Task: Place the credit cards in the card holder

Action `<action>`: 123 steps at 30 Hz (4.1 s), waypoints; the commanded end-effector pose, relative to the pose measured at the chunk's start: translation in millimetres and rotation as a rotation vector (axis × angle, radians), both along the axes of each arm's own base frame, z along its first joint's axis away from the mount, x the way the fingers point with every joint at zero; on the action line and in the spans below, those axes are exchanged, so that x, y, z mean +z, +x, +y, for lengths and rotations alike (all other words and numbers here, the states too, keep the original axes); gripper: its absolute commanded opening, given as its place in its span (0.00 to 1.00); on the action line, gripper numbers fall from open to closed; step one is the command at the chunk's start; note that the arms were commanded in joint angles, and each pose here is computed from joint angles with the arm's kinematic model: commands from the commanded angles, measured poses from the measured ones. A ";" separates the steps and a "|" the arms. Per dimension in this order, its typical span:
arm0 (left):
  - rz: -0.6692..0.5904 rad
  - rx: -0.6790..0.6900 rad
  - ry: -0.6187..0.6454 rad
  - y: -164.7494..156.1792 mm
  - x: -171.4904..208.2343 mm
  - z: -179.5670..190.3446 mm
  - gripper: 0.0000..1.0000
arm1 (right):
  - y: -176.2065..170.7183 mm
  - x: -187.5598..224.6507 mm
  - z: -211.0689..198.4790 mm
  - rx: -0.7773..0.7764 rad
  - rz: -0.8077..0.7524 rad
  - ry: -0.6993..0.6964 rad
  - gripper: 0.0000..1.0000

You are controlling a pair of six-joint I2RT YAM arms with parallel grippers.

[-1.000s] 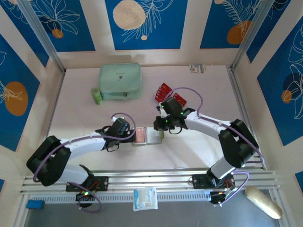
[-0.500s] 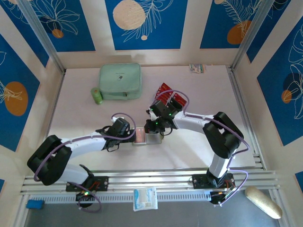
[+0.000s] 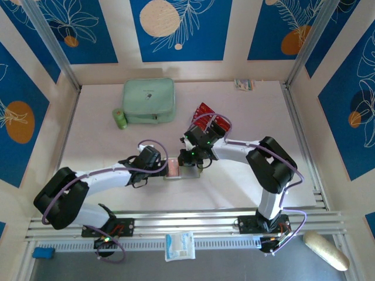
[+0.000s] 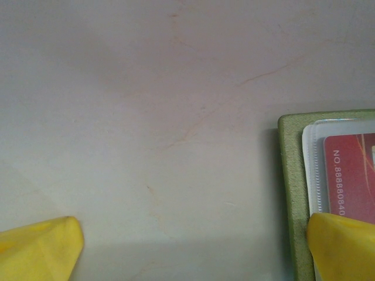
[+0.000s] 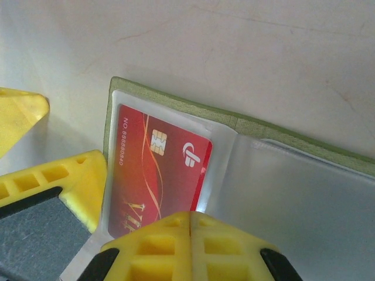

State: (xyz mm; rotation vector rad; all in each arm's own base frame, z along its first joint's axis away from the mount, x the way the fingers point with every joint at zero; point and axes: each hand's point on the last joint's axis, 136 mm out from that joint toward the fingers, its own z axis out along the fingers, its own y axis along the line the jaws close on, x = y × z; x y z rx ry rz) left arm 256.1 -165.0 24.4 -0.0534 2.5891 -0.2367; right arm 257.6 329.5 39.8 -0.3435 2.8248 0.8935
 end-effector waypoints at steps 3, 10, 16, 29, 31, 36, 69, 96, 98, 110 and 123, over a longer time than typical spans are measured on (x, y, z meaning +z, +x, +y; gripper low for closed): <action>0.019 -0.001 0.040 -4.4 -10.6 9.7 1.00 | -4.7 -4.2 13.4 0.021 0.038 0.019 0.00; 0.018 -0.002 0.037 -4.1 -10.2 9.2 1.00 | -8.3 -9.2 17.6 0.026 0.055 0.022 0.00; 0.010 -0.001 0.024 -2.7 -5.0 7.2 1.00 | -10.2 -11.0 19.5 0.026 0.065 0.026 0.00; -0.055 -0.030 -0.109 11.5 45.8 -19.2 1.00 | -0.9 22.1 16.1 0.020 0.007 0.058 0.00; -0.057 -0.038 -0.135 13.6 52.1 -25.2 1.00 | 2.2 26.8 11.6 0.013 -0.005 0.058 0.00; -0.075 -0.057 -0.198 19.9 70.1 -40.7 1.00 | 10.3 26.7 -7.4 -0.016 -0.018 0.035 0.00; 0.037 -0.175 -0.059 -4.3 11.0 -85.2 1.00 | -3.1 -28.4 -34.5 -0.031 0.091 -0.018 0.00; 0.046 -0.160 -0.006 -9.7 -8.2 -70.1 0.90 | 10.5 1.1 -39.7 -0.090 0.050 0.036 0.37; 0.045 -0.161 -0.007 -10.0 -7.7 -70.1 0.89 | 11.0 -1.6 -38.4 -0.093 0.061 0.042 0.38; 0.035 -0.163 -0.011 -9.5 -5.3 -69.9 0.88 | 9.1 -8.8 -34.5 -0.105 0.106 0.077 0.43; 0.043 -0.168 -0.010 -10.9 -10.1 -70.0 0.85 | 14.7 17.8 -42.7 -0.132 0.061 0.118 0.51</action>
